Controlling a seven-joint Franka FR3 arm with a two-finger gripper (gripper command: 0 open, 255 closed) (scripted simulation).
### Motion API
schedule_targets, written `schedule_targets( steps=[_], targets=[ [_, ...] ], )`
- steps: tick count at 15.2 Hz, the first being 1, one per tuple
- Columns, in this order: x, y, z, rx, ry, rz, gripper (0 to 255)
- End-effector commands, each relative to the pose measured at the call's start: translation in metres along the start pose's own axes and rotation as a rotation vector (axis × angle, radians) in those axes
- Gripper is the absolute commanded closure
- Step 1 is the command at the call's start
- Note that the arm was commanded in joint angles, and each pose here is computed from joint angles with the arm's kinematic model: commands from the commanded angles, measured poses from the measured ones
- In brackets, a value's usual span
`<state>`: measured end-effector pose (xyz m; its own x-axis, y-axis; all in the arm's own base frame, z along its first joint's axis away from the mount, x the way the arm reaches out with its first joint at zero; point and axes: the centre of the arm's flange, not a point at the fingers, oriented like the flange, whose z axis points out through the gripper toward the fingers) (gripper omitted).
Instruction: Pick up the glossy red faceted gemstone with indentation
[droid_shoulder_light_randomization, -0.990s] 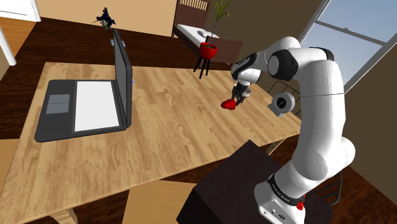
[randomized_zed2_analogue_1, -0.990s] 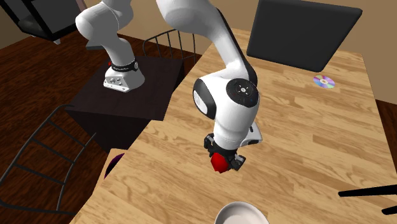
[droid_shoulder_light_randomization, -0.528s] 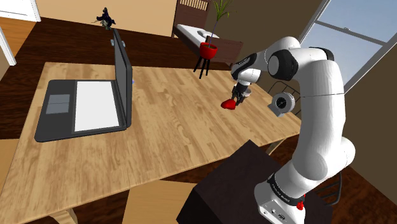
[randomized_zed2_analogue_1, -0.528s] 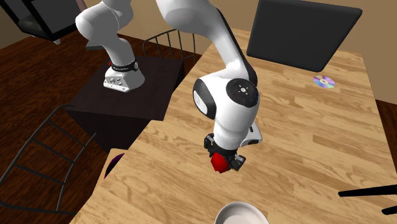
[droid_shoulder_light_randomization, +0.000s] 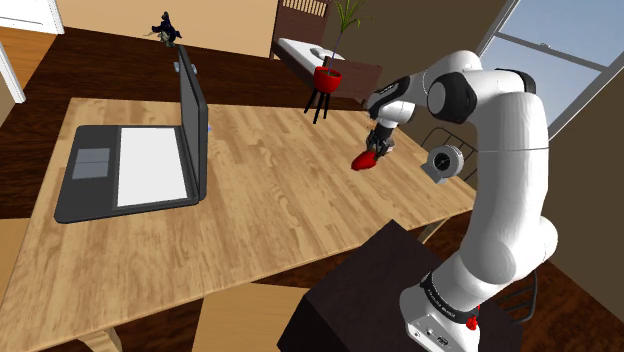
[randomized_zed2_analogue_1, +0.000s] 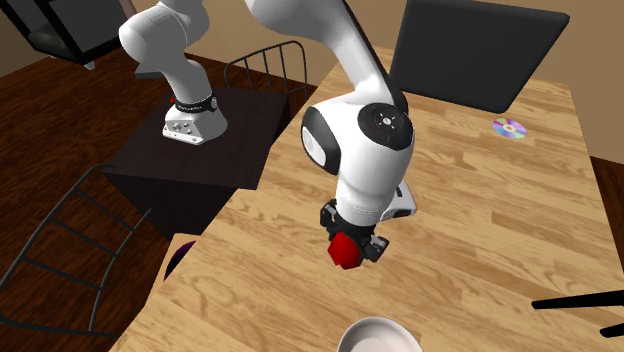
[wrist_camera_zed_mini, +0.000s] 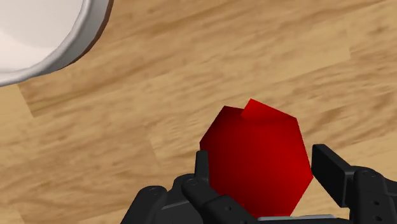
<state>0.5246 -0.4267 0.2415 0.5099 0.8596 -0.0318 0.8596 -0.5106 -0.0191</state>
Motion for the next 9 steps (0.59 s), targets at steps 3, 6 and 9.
schedule_targets(
  steps=[3, 6, 9],
  targets=[
    [0.0, 0.0, -0.023, 0.0, 0.0, 0.0, 255],
    [0.0, 0.0, -0.039, 0.0, 0.0, 0.0, 255],
    [0.0, 0.0, -0.045, 0.0, 0.0, 0.0, 255]
  ],
)
